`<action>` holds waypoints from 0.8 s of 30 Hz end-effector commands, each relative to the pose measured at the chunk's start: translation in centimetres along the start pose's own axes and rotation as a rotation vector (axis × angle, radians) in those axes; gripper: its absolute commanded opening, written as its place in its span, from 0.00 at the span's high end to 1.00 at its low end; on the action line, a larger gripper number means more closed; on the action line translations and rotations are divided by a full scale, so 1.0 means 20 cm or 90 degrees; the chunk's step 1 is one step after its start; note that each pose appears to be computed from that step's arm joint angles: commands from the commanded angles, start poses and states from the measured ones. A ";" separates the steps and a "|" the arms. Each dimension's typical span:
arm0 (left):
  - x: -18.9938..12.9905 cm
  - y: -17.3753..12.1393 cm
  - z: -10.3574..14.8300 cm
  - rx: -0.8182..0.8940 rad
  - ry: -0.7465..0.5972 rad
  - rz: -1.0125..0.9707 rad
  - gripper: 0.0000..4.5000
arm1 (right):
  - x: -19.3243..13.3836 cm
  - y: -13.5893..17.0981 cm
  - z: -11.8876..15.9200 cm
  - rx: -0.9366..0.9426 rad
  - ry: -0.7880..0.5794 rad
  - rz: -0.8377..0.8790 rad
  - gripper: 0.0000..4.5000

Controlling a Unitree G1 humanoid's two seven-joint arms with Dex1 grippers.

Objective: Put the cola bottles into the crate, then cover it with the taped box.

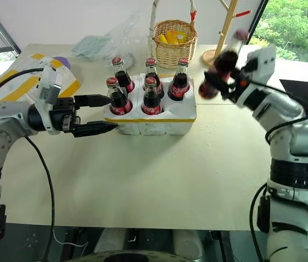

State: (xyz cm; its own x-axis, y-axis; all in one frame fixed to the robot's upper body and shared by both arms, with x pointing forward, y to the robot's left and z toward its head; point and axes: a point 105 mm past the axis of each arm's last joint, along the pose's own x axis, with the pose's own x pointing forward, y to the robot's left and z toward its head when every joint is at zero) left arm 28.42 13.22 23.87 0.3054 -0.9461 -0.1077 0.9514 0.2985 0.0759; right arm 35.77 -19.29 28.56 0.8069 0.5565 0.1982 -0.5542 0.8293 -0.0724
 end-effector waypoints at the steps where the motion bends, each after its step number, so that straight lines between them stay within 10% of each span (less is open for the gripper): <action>1: -0.02 -0.01 0.05 0.028 -0.013 0.006 0.00 | 0.02 0.13 0.13 -0.016 -0.049 0.065 0.37; 24: -0.04 0.00 0.07 0.040 -0.017 0.025 0.00 | 0.12 0.31 -0.33 0.013 0.116 0.142 0.37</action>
State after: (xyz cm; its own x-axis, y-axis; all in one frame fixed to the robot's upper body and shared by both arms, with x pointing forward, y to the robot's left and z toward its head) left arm 28.41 13.66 24.02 0.3351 -0.9363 -0.1051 0.9409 0.3266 0.0896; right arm 35.53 -13.36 20.23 0.7101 0.7017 -0.0575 -0.7035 0.7105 -0.0166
